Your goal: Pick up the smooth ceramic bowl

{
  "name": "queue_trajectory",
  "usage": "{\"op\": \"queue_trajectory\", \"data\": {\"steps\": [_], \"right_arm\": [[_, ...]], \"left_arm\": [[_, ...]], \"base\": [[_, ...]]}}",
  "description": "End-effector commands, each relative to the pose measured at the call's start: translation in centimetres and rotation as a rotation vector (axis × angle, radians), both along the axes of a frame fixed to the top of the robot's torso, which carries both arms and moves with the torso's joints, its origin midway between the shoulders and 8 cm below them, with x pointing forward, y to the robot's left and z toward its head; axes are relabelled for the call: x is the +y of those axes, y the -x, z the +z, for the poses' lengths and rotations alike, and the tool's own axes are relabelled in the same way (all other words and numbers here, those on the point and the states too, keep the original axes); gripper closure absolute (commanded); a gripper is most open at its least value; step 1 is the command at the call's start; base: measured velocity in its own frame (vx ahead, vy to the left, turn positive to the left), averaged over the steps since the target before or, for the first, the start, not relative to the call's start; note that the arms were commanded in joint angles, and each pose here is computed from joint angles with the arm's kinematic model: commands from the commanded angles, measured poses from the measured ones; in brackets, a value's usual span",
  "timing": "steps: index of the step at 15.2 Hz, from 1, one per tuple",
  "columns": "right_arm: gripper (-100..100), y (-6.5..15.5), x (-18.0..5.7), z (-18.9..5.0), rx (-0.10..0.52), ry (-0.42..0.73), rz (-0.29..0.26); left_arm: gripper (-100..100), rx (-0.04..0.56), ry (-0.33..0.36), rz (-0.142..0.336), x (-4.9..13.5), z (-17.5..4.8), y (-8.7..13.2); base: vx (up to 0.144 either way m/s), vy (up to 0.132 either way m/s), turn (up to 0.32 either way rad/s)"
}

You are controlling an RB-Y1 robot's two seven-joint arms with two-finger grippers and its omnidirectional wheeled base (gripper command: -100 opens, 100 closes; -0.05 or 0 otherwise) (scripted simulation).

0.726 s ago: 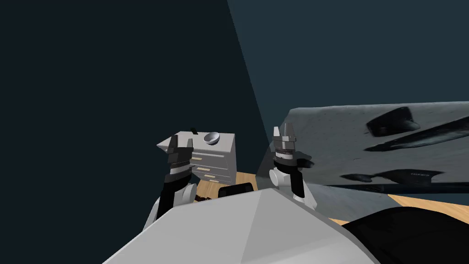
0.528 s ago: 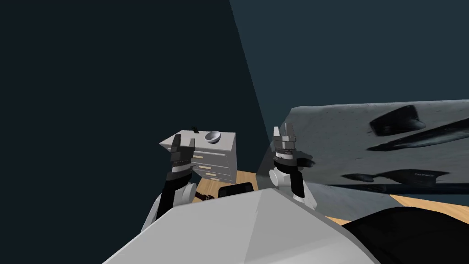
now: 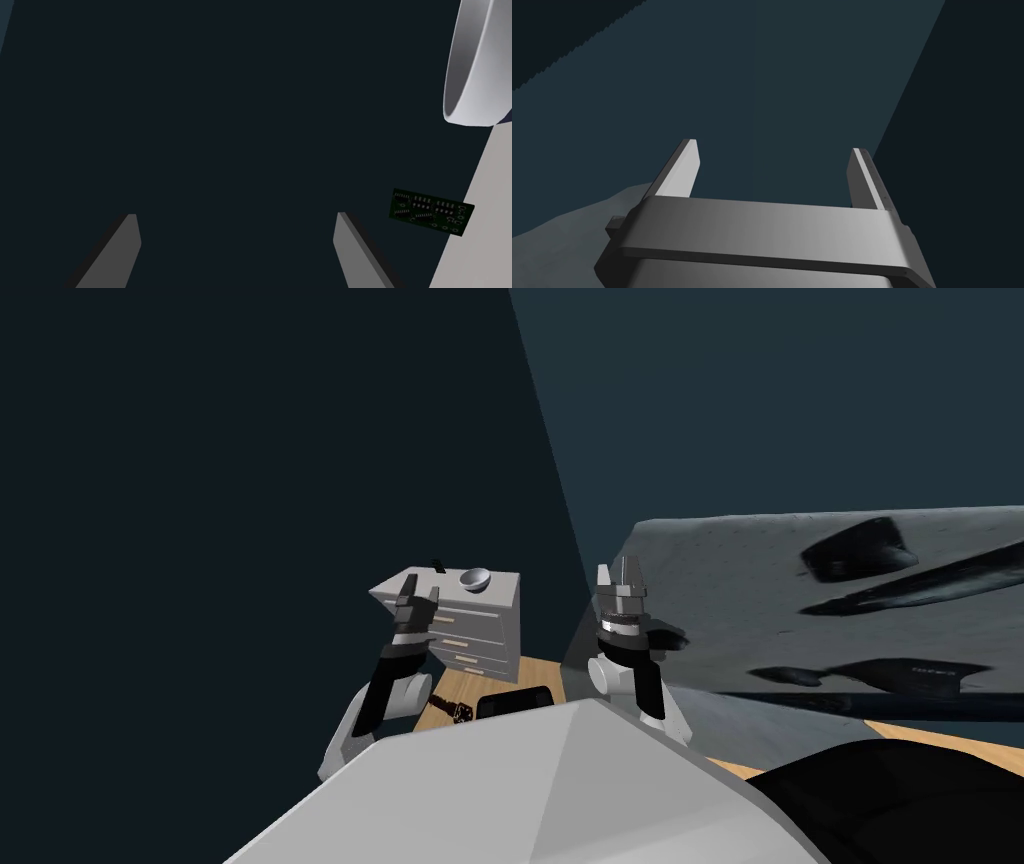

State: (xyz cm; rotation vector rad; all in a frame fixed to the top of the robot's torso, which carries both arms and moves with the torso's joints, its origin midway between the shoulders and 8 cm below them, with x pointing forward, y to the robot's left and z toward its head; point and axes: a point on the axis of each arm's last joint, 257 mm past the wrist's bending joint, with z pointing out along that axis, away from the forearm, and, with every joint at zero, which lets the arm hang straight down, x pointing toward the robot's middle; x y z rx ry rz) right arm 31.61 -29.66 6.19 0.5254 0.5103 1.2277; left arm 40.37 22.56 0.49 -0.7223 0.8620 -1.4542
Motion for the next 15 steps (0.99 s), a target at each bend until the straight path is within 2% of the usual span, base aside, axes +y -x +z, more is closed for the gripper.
{"op": "queue_trajectory", "data": {"steps": [1, 2, 4, 7, 9, 10, 15], "right_arm": [[0, 0.0, 0.0, 0.0, 0.000, 0.000, 0.000], [0, 0.0, 0.0, 0.0, 0.000, 0.000, 0.000], [0, 0.0, 0.0, 0.0, 0.000, 0.000, 0.000], [0, 0.0, 0.0, 0.0, 0.000, 0.000, 0.000], [0, 0.0, 0.0, 0.0, 0.000, 0.000, 0.000], [0, 0.0, 0.0, 0.0, 0.000, 0.000, 0.000], [0, 0.0, 0.0, 0.0, 0.000, 0.000, 0.000]], "left_arm": [[-100, 0.035, 0.000, -0.010, -0.3, -0.7, -1.1], [-100, 0.051, 0.004, -0.027, -0.7, -0.9, -2.1], [-100, 0.067, 0.004, -0.024, -0.7, -1.2, -2.4], [-100, 0.111, 0.013, -0.058, -1.7, -1.5, -4.8], [-100, 0.138, 0.013, -0.052, -1.6, -2.2, -5.1], [-100, 0.152, 0.019, -0.072, -2.2, -2.1, -6.2], [-100, 0.218, 0.023, -0.081, -2.7, -3.2, -7.9]], "base": [[-0.048, 0.025, 0.043], [-0.048, 0.026, 0.066], [-0.032, 0.017, 0.031], [-0.028, 0.022, 0.066], [-0.029, 0.023, 0.036], [-0.025, 0.022, 0.050], [-0.022, 0.017, 0.043]]}}
